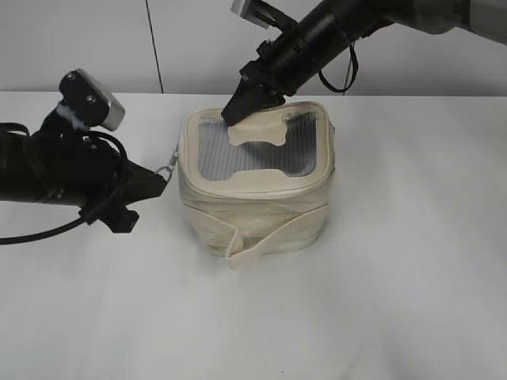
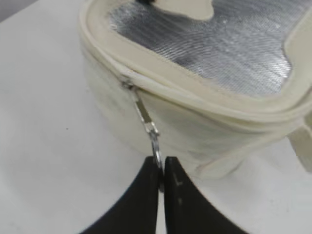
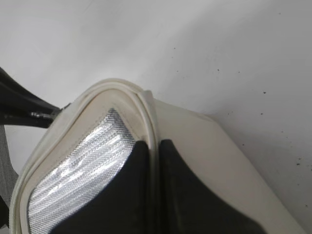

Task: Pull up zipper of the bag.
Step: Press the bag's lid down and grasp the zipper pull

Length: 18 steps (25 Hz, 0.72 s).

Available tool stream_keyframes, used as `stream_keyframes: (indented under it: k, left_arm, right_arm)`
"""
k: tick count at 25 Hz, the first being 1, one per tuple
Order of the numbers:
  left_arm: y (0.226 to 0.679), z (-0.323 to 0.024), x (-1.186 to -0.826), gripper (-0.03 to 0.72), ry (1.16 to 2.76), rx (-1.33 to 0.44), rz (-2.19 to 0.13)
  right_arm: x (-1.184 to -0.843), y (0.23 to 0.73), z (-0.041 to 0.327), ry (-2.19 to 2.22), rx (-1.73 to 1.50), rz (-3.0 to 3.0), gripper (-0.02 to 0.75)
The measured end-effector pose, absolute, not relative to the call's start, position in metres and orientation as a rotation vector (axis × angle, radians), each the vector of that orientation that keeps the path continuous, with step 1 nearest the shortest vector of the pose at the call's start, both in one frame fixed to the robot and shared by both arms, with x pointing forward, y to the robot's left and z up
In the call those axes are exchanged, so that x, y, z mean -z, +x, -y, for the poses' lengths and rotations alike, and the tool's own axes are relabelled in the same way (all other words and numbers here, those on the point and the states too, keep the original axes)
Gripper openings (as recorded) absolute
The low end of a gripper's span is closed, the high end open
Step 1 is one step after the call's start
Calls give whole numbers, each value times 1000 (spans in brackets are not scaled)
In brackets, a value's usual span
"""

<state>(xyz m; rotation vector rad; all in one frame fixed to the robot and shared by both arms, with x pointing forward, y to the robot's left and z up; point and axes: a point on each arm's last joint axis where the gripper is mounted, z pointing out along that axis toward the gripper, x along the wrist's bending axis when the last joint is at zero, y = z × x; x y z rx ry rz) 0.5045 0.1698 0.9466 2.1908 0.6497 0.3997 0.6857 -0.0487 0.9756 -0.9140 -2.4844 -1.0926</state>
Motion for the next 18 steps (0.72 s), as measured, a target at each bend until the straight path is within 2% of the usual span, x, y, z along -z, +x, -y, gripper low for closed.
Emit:
stream_keyframes:
  k: [18]
  left_arm:
    - [423, -114, -934, 23, 2297, -201, -510]
  right_arm:
    - [-976, 683, 49, -997, 1043, 2408, 43]
